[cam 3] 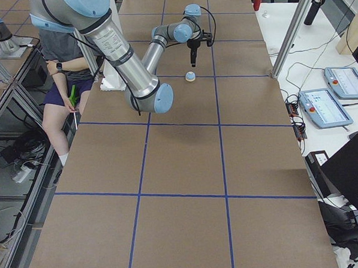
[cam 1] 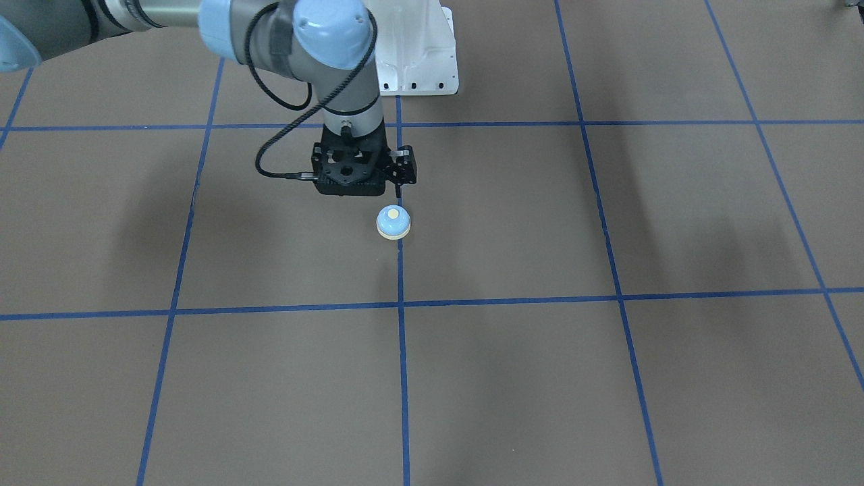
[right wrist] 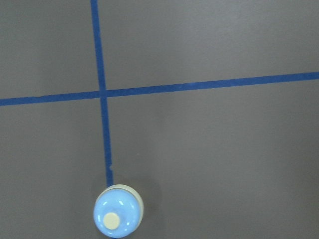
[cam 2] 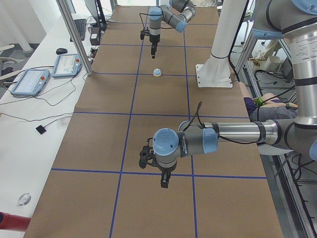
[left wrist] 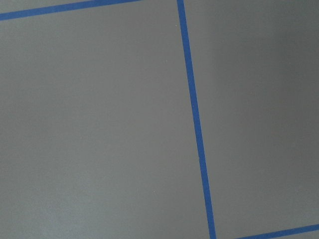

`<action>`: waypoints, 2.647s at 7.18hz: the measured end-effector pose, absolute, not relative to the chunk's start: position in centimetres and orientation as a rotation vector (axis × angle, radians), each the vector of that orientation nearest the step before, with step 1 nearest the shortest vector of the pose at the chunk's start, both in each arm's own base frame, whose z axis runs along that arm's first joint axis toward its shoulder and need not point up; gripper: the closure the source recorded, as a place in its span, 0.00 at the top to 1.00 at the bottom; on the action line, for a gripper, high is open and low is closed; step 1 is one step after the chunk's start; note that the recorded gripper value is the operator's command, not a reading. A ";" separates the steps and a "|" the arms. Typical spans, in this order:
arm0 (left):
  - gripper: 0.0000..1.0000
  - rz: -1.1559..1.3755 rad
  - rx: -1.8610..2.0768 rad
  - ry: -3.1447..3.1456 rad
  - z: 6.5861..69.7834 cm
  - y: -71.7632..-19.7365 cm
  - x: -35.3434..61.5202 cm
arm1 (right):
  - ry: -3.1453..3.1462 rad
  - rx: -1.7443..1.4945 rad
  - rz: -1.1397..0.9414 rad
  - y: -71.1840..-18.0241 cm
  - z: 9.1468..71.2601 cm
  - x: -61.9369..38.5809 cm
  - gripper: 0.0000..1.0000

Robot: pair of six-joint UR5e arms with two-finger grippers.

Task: Place and press bell with both arms
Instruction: 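Move the right gripper over the bell, then press down on the bell's top button with the right gripper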

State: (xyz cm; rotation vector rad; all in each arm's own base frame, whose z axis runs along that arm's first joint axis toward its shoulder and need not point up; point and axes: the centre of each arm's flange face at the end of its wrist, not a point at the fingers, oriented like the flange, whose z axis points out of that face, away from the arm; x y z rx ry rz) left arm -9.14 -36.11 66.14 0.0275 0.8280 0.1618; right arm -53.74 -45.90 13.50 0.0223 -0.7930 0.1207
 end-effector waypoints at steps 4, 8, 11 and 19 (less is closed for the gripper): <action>1.00 0.158 0.022 0.828 66.3 -36.3 -9.1 | -0.752 0.031 0.148 -44.9 13.9 -58.8 0.00; 1.00 0.159 0.024 0.828 66.3 -36.4 -9.1 | -0.771 0.037 0.132 -44.6 16.4 -60.1 0.00; 1.00 0.160 0.027 0.828 66.2 -36.6 -9.1 | -0.783 0.034 0.127 -44.4 17.8 -61.5 0.00; 1.00 0.161 0.030 0.827 66.0 -36.8 -9.1 | -0.769 0.022 0.133 -44.0 19.4 -61.3 0.00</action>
